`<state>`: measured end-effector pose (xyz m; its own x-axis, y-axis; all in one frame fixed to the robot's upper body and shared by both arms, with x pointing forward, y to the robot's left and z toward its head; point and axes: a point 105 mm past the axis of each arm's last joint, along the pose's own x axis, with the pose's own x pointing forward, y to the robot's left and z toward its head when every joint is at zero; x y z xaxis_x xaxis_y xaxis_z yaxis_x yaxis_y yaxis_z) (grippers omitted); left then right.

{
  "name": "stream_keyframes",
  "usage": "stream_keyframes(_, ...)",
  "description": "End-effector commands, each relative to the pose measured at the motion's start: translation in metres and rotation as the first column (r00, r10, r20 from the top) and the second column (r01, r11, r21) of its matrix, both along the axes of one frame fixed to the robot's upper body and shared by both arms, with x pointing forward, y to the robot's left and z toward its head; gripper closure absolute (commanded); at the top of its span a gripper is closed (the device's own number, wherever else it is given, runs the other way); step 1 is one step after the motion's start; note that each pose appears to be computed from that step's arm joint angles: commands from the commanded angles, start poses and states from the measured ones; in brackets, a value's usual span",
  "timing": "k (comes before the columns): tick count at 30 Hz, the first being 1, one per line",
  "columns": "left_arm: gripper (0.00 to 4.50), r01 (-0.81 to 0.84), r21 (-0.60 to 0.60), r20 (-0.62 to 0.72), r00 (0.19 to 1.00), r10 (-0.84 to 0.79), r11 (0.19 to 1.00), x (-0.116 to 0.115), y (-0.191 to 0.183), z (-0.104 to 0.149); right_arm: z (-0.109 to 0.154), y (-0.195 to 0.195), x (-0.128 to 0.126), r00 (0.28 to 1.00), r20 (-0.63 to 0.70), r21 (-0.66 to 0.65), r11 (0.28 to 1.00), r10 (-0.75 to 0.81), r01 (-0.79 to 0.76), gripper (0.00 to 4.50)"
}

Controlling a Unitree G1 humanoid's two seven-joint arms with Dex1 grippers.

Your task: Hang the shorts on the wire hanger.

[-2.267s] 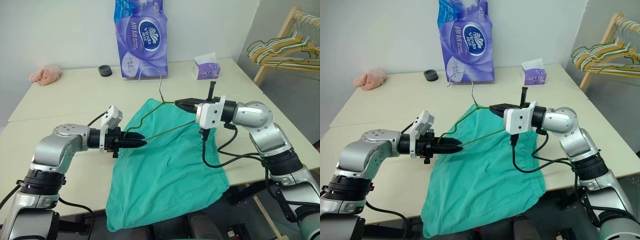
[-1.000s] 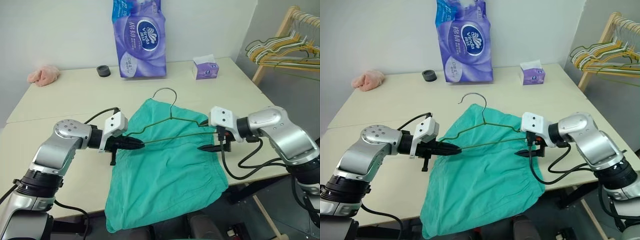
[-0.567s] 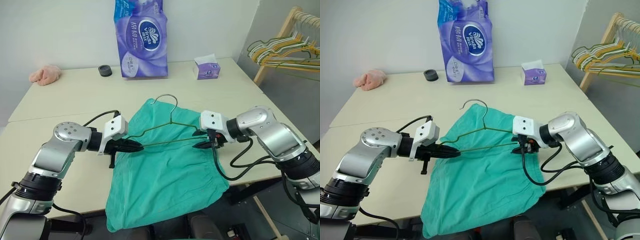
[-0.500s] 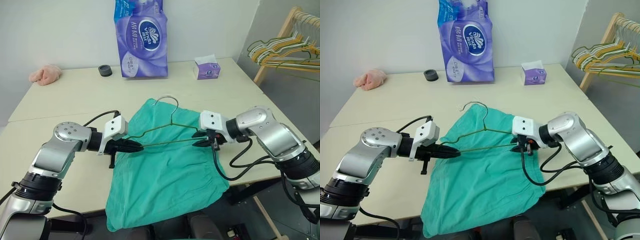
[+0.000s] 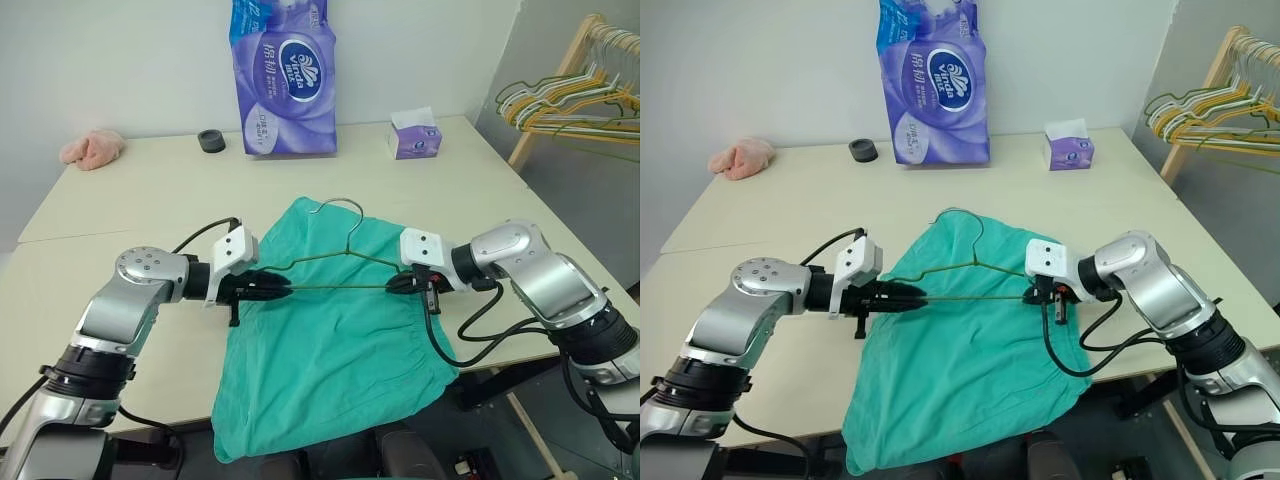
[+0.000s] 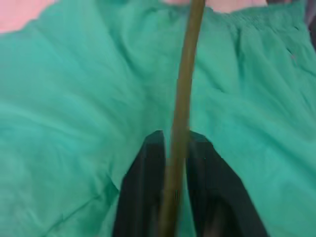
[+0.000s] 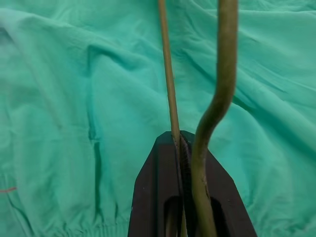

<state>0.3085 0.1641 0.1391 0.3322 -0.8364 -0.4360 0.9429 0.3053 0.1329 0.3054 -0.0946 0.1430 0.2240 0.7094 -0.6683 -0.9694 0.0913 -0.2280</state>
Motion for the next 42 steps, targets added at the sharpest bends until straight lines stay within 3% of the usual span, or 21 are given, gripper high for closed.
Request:
stream_keyframes(1, 2.53, -0.116, -0.116, 0.097, 0.987, 0.128, 0.986, 0.017, 0.01, 0.027, 0.013, -0.017, -0.005, 0.997, -0.028, 0.051, 0.996, -0.068, 0.069, 4.5)
stream_keyframes(3, 1.95, -0.203, -0.195, 0.113, 0.967, 0.228, 0.959, 0.027, 0.02, 0.037, 0.012, -0.031, -0.01, 0.988, -0.083, 0.071, 0.988, -0.132, 0.138, 4.5)
stream_keyframes(6, 1.95, -0.33, -0.297, 0.138, 0.914, 0.382, 0.896, 0.042, 0.041, 0.05, 0.008, -0.053, -0.017, 0.954, -0.168, 0.098, 0.958, -0.25, 0.268, 4.5)
stream_keyframes(9, 1.95, -0.352, -0.336, 0.082, 0.913, 0.4, 0.874, 0.041, 0.046, 0.05, 0.002, -0.07, -0.028, 0.897, -0.267, 0.125, 0.91, -0.352, 0.395, 4.5)
stream_keyframes(14, 1.95, -0.17, -0.263, -0.037, 0.985, 0.166, 0.95, 0.004, 0.025, 0.03, -0.018, -0.107, -0.046, 0.772, -0.376, 0.098, 0.806, -0.513, 0.583, 4.5)
stream_keyframes(19, 1.95, -0.022, -0.201, -0.129, 0.992, -0.005, 0.979, -0.022, 0.016, 0.019, -0.035, -0.145, -0.059, 0.63, -0.435, 0.063, 0.676, -0.644, 0.734, 4.5)
stream_keyframes(24, 1.95, 0.067, -0.106, -0.1, 0.992, -0.077, 0.992, -0.026, 0.013, 0.016, -0.041, -0.165, -0.073, 0.54, -0.501, 0.037, 0.606, -0.677, 0.795, 4.5)
stream_keyframes(30, 1.95, 0.061, -0.111, -0.049, 0.997, -0.067, 0.992, -0.016, 0.011, 0.024, -0.054, -0.186, -0.09, 0.438, -0.559, -0.022, 0.541, -0.704, 0.841, 4.5)
stream_keyframes(42, 1.95, 0.054, -0.092, -0.03, 0.998, -0.057, 0.994, -0.016, 0.013, 0.023, -0.057, -0.183, -0.112, 0.371, -0.645, -0.015, 0.496, -0.668, 0.868, 4.5)
